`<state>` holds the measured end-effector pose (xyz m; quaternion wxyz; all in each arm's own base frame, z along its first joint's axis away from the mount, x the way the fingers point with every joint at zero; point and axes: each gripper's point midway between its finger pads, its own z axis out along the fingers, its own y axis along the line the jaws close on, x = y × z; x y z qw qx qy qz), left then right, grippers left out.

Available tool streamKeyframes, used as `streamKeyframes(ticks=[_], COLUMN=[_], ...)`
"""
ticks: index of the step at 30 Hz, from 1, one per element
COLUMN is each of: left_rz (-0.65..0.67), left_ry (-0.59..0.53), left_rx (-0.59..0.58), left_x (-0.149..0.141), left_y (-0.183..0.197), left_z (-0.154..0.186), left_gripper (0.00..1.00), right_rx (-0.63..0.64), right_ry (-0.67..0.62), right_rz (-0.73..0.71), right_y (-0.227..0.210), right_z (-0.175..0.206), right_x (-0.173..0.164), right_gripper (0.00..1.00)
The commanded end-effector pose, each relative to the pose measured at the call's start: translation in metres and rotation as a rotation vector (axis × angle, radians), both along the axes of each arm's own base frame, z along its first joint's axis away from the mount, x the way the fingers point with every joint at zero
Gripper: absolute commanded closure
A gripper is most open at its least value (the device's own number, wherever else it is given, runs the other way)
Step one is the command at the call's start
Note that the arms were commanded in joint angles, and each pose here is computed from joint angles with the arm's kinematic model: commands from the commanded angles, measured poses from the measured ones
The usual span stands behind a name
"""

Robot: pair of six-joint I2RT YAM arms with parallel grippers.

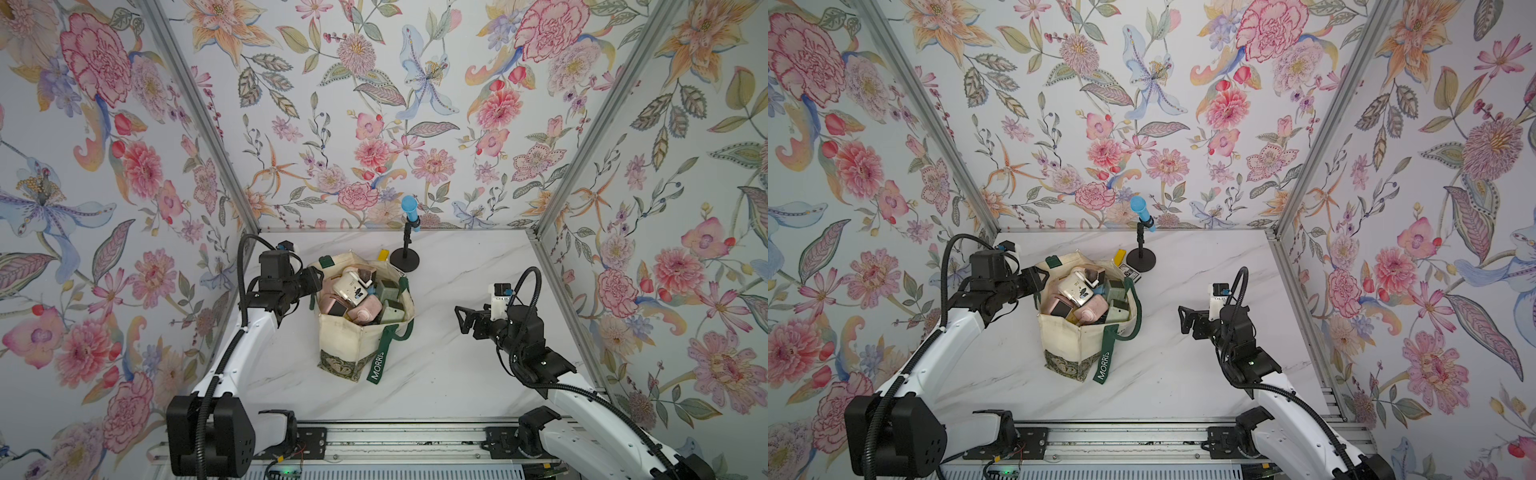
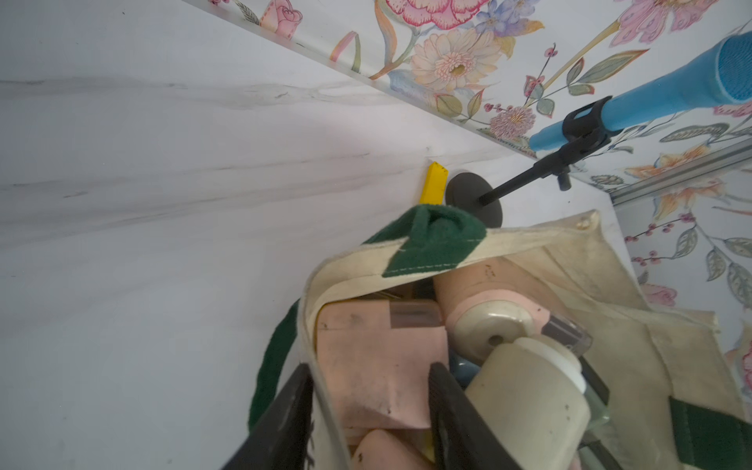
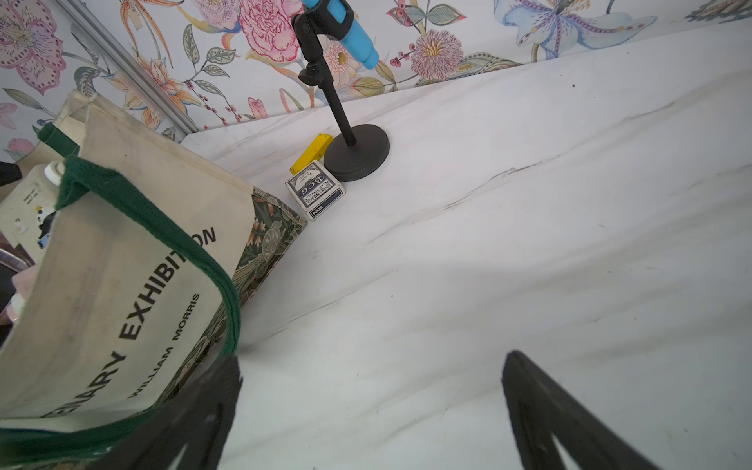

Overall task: Take out the pencil sharpeners from the tote bags
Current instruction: Pick up the canvas bag from the center of the board.

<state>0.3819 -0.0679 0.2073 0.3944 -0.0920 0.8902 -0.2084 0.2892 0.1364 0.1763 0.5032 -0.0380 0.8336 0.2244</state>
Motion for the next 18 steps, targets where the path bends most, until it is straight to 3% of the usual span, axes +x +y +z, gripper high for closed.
streamKeyframes(ticks=[1, 7, 18], left_rz=[-0.070, -0.068, -0.294], left_ry=[0.044, -0.012, -0.086], left_rx=[-0.009, 0.075, 0.130], left_x=[0.002, 0.008, -0.007], left_y=[-0.018, -0.012, -0.054], left_z=[-0.009, 0.022, 0.055], left_gripper=[0.68, 1.00, 1.00], right_rx=[0.002, 0.013, 0.032], right_ry=[-0.036, -0.052, -0.099], right_rz=[-0.001, 0.006, 0.362], right_y=[0.002, 0.002, 0.088], right_z=[0.017, 0.024, 0.052], right_x=[0.003, 0.001, -0.036], right_gripper=[0.00, 0.00, 0.01])
